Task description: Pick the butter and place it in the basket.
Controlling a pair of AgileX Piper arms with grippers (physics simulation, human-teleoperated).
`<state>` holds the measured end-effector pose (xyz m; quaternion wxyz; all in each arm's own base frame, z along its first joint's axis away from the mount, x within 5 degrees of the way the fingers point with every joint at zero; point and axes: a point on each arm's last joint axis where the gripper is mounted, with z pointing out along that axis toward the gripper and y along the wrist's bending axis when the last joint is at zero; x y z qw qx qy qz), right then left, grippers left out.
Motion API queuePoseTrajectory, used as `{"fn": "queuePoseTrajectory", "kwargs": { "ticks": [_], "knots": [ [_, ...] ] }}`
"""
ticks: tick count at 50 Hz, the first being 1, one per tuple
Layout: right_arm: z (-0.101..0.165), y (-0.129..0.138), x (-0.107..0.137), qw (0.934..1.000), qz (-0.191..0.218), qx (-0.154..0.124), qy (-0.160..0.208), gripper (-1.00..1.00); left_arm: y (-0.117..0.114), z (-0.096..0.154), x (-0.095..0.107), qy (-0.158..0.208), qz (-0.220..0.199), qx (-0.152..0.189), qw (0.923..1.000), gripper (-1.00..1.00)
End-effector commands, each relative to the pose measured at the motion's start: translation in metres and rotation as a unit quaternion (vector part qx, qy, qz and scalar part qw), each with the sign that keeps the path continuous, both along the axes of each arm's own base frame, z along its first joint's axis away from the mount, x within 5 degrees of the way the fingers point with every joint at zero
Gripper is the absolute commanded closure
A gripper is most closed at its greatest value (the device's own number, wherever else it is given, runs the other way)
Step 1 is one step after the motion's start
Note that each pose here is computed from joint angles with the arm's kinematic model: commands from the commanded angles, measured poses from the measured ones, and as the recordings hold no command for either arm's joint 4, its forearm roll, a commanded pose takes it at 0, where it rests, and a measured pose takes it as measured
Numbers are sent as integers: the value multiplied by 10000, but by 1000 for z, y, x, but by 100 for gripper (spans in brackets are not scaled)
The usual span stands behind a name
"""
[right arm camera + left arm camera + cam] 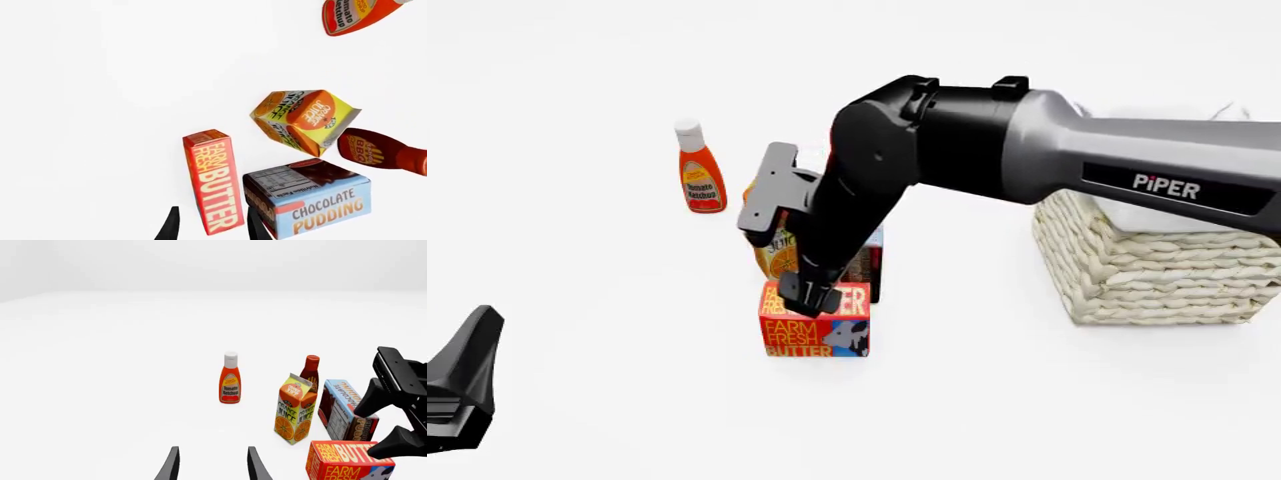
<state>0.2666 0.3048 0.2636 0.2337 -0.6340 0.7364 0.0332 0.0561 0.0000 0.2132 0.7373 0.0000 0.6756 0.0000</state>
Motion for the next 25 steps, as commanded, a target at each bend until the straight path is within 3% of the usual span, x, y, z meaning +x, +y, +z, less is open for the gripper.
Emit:
{"fn": "queuePoseTrajectory", "kwargs": {
  "ticks": [1, 25],
  "knots": [
    [5, 4, -3, 10000, 64, 34, -37, -100, 0, 0, 0, 0, 0, 0, 10000, -100],
    [11, 4, -1, 9997, 158, 97, -164, -100, 0, 0, 0, 0, 0, 0, 10000, -100]
  ]
}}
